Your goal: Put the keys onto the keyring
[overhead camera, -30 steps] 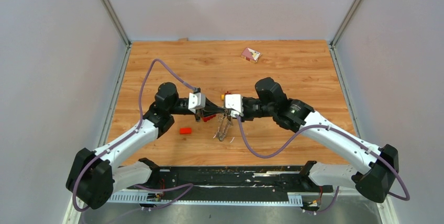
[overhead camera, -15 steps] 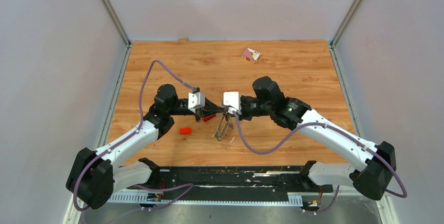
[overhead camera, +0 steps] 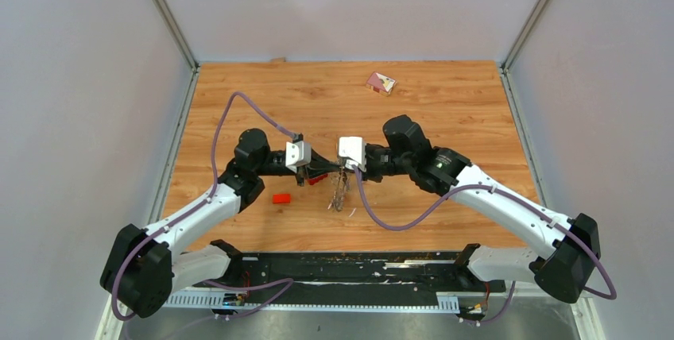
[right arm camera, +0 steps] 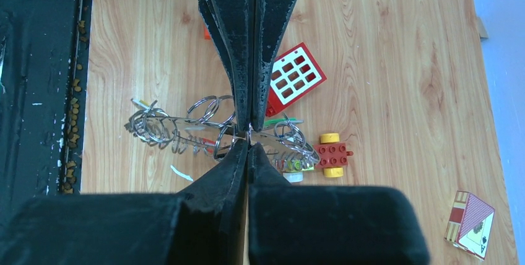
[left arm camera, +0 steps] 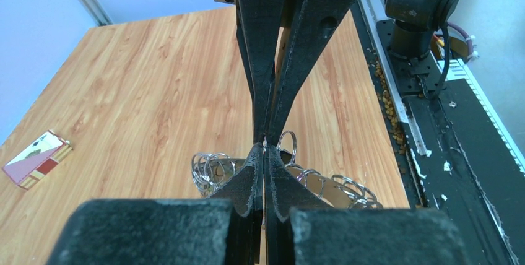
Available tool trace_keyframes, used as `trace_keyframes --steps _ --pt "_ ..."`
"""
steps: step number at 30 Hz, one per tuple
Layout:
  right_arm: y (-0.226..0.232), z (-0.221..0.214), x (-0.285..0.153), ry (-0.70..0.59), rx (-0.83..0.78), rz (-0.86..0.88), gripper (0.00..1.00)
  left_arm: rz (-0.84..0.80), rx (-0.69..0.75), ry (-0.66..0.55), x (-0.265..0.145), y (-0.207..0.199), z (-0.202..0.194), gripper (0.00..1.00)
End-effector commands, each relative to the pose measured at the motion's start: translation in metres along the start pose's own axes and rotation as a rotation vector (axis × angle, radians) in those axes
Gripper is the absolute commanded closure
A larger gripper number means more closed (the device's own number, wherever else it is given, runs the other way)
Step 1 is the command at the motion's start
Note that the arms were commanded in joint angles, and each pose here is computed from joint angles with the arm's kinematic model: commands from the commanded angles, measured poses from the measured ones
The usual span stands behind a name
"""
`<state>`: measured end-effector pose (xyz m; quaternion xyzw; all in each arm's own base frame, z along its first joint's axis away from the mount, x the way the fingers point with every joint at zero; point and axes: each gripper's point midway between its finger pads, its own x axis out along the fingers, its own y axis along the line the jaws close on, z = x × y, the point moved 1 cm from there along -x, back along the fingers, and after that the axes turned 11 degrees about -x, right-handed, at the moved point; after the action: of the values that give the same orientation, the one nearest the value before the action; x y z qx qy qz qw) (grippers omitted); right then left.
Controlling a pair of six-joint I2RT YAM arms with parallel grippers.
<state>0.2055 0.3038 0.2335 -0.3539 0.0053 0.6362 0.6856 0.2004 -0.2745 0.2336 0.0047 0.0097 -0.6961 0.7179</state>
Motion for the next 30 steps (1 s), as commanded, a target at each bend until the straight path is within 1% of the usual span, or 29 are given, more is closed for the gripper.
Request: trace_keyframes --steps 1,6,7,12,15,23,30 --pt "-0.019 0.023 -0.006 -0.055 -0.032 -0.054 1.0 -0.031 0.129 -0.049 0.0 -0.005 0.023 1.0" --pt "-0.015 0.024 -0.008 -0.043 -0.067 -0.002 1.0 -0.051 0.157 0.018 -0.001 -0.006 0.013 1.0" --pt "-0.014 0.023 -0.007 -0.037 -0.075 0.011 1.0 -0.053 0.161 0.037 -0.001 -0.006 0.011 0.98" --pt "-0.009 0.018 -0.006 -0.007 -0.085 0.052 1.0 -0.048 0.215 0.11 -0.003 0.0 0.013 0.78" --pt "-0.011 0.017 -0.007 0.018 -0.086 0.056 1.0 -0.047 0.232 0.132 -0.001 0.003 0.014 0.72" --pt "-0.014 0.02 -0.008 0.025 -0.082 0.034 1.0 -0.067 0.198 0.164 0.009 0.003 0.006 0.71" --pt "-0.015 0.022 -0.008 0.012 -0.07 0.022 1.0 -0.069 0.184 0.166 0.012 0.002 0.003 0.71"
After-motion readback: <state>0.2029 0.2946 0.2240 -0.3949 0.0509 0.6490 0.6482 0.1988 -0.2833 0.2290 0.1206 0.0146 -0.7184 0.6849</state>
